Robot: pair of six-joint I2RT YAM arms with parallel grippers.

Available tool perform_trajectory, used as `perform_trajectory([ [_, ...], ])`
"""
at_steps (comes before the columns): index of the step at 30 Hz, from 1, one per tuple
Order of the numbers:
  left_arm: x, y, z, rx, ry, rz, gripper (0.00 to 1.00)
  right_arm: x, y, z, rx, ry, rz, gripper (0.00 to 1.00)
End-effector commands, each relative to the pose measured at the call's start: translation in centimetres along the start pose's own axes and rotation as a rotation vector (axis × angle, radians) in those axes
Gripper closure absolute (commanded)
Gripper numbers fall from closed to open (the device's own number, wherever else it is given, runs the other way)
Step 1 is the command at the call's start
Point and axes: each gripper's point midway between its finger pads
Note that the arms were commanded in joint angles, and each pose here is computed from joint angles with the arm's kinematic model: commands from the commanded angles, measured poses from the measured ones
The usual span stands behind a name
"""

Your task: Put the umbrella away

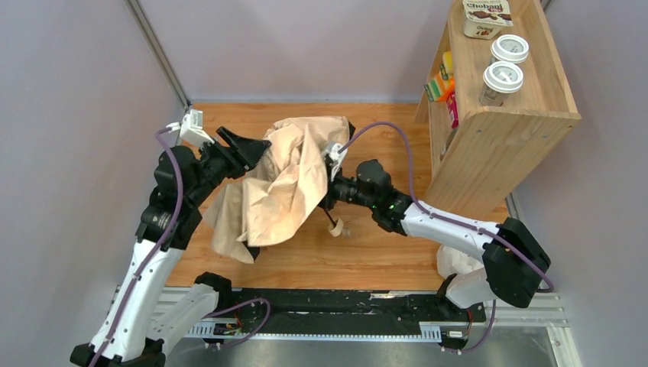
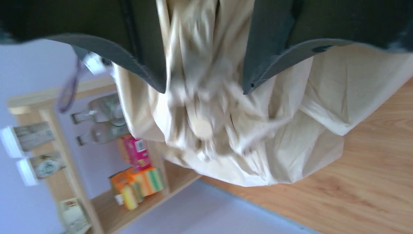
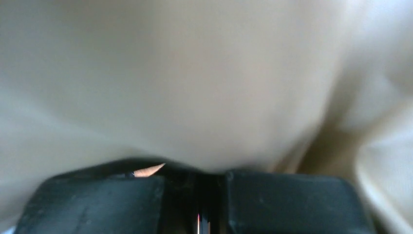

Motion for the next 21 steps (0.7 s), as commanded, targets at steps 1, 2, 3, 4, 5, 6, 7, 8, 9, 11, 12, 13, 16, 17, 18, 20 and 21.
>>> perform_trajectory([
  [1,-4.3,3.1,2.7,-0.148,-0.091,-0.222,0.33,2.8,2.7,6.5,-0.158,0.006,0.196,1.0],
  [2,-4.4,3.3,2.8,-0.152,-0.105,-0.228,0.32,3.1,3.0,6.7,-0.146,0.013,0.212,1.0],
  [3,-4.8,3.7,2.7,-0.151,-0.122,-0.247,0.32,3.2,3.2,6.8,-0.138,0.013,0.219,1.0],
  [4,-5.0,4.1,2.9,-0.151,-0.145,-0.25,0.32,3.3,3.5,7.0,-0.135,0.008,0.229,1.0],
  [5,-5.2,4.5,2.9,-0.144,-0.163,-0.256,0.32,3.2,3.8,7.2,-0.134,0.004,0.235,1.0],
  [6,-5.4,5.0,3.0,-0.141,-0.193,-0.257,0.32,3.1,4.1,7.3,-0.132,-0.004,0.237,1.0],
  [7,-5.9,5.7,3.1,-0.143,-0.212,-0.277,0.35,3.0,4.4,7.5,-0.132,-0.005,0.238,1.0],
  [8,-6.0,6.0,3.0,-0.138,-0.244,-0.286,0.37,2.6,4.5,7.6,-0.133,-0.01,0.221,1.0],
  [9,-6.5,6.9,3.1,-0.146,-0.264,-0.307,0.39,2.1,4.6,7.7,-0.137,-0.011,0.198,1.0],
  [11,-7.1,8.4,3.0,-0.148,-0.318,-0.334,0.49,0.9,4.5,7.8,-0.129,-0.027,0.151,1.0],
  [12,-7.4,9.1,3.1,-0.144,-0.356,-0.347,0.55,0.5,4.4,7.9,-0.127,-0.034,0.138,1.0],
  [13,-8.1,9.9,2.7,-0.13,-0.379,-0.387,0.61,0.3,4.4,8.0,-0.126,-0.038,0.132,1.0],
  [16,-10.0,11.5,1.7,-0.069,-0.4,-0.505,0.73,0.5,4.3,8.3,-0.12,-0.034,0.143,1.0],
  [17,-10.4,11.4,1.6,-0.05,-0.384,-0.526,0.78,0.4,4.3,8.4,-0.123,-0.035,0.141,1.0],
  [18,-11.2,11.6,1.1,-0.031,-0.385,-0.59,0.83,0.4,4.2,8.4,-0.123,-0.037,0.141,1.0],
  [20,-12.1,11.4,0.1,0.02,-0.354,-0.68,0.85,0.5,4.0,8.5,-0.121,-0.044,0.148,1.0],
  [21,-12.1,10.6,-0.5,0.07,-0.312,-0.697,0.86,0.7,4.0,8.7,-0.121,-0.049,0.157,1.0],
])
Point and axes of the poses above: each gripper's point midway between its finger pads, its own y axis back along the fingers, its own x axis along the line the jaws close on, z = x × y, and after that the axes turned 11 degrees about -y, right-handed
